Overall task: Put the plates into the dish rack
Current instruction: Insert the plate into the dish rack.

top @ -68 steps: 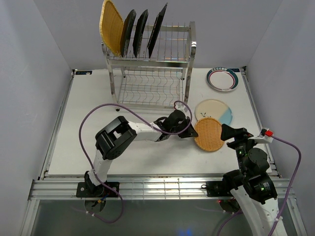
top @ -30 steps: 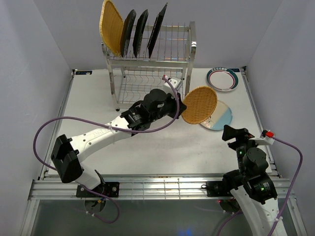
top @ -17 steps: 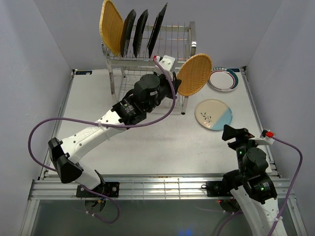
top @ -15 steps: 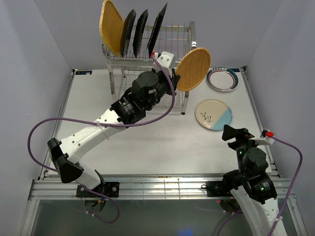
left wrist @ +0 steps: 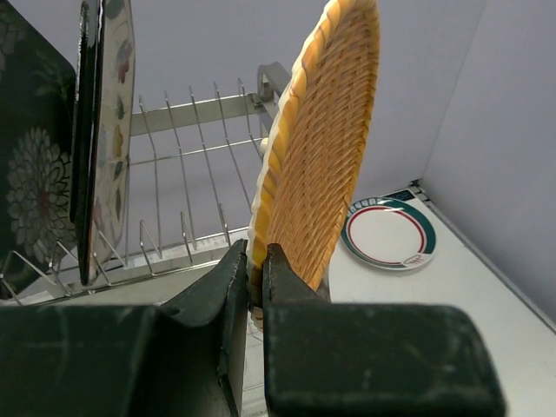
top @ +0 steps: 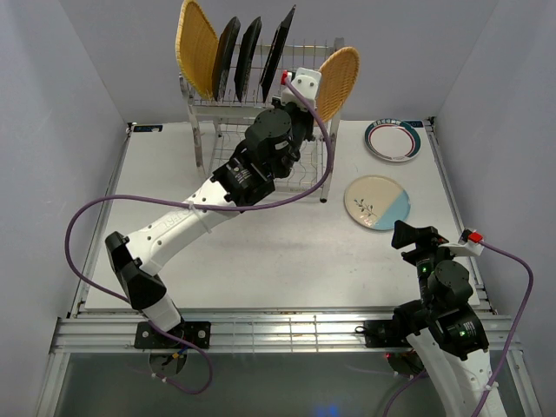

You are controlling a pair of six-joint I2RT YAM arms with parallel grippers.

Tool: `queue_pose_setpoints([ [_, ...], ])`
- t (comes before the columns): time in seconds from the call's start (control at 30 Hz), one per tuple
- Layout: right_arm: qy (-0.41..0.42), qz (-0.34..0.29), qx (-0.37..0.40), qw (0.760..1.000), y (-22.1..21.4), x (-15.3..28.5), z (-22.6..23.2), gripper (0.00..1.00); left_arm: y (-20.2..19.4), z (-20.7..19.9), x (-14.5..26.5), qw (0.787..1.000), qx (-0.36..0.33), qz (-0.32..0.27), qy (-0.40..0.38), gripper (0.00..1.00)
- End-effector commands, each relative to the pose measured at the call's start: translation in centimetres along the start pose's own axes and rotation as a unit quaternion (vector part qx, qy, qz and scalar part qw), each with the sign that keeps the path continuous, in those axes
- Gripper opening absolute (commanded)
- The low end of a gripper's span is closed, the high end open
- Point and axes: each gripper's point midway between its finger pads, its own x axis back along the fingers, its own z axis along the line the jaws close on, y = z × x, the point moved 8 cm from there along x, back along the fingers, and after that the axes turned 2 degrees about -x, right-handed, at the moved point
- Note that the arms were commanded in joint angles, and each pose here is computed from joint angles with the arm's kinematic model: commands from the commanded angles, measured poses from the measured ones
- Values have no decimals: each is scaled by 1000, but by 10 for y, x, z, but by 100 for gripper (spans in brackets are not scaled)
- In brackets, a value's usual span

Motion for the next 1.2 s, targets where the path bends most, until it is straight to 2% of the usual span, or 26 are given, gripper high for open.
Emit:
queue_pose_setpoints([
  [0.0,34,-53,-28,998,16,8,7,77,51,21,8,995,15,-80,55,0],
  [0.17,34,-52,-27,998,16,8,6,77,63,27,4,990,-5,-109,90,0],
  [0.47,34,-52,-26,998,15,7,6,77,76,22,9,988,1,-113,109,0],
  [0.93,37,-52,-26,998,16,8,7,77,66,17,-21,963,-84,-126,221,0],
  [1.17,38,-50,-24,998,15,8,7,77,63,19,-27,957,-112,-132,231,0],
])
